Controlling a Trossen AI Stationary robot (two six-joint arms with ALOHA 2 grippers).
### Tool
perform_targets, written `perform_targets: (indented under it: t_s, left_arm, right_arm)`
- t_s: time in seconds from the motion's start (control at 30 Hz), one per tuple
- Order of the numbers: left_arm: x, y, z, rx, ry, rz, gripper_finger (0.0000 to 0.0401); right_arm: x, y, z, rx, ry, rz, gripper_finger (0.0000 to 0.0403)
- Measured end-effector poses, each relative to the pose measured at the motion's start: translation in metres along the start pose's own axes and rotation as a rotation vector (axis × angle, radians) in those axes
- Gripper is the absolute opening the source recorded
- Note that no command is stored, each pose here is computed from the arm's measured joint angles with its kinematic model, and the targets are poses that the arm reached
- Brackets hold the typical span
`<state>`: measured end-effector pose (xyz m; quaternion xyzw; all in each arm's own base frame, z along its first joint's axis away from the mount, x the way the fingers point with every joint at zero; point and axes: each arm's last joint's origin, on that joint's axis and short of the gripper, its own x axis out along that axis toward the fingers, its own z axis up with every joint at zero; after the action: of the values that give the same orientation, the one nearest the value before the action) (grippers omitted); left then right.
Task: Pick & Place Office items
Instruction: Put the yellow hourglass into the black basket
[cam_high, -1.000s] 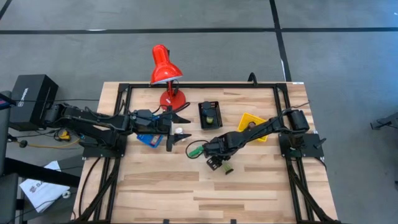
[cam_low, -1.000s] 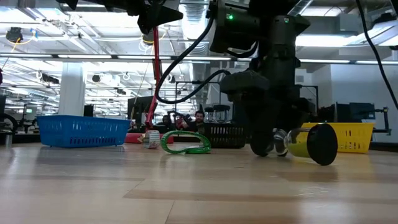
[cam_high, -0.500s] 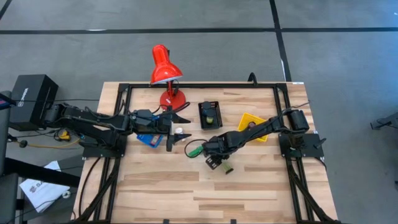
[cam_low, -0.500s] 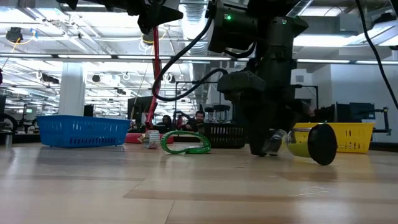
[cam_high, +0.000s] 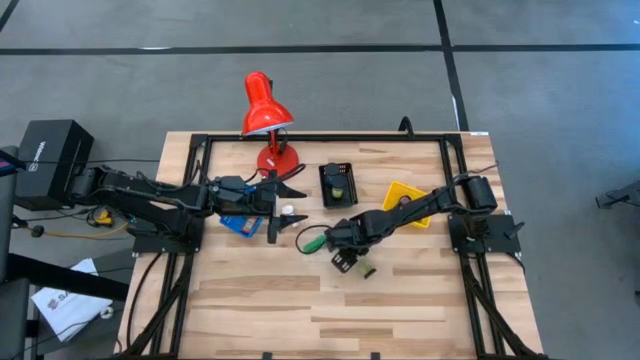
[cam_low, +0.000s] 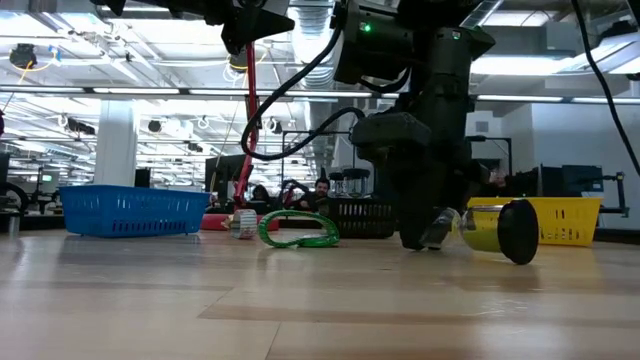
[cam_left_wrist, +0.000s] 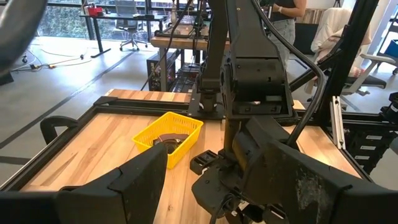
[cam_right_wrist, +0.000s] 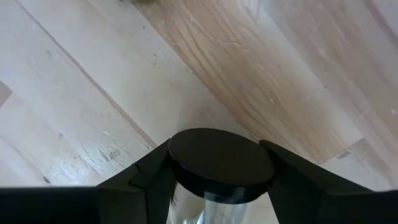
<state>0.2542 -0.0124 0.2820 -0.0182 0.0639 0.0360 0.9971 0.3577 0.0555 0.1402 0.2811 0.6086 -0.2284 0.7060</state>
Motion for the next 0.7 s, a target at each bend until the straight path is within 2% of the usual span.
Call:
perform_targets:
  t_s: [0.3,0.53,0.7]
  left_arm:
    - [0.000,0.000,0.000,0.000,0.000,0.000,0.0264]
    - [0.000,0.000,0.000,0.000,0.000,0.000,0.0264]
    - [0.000,0.000,0.000,0.000,0.000,0.000,0.0264]
  right_arm:
    - [-0.012,0.007,0.008,-0.042,-0.024,0.012,0.0214]
    - [-0.035,0.013,0.019,-0.111,-0.020,0.010,0.0196]
    - [-0.050,0.012,0.025,-0.127,0.000,-0.017,0.0218]
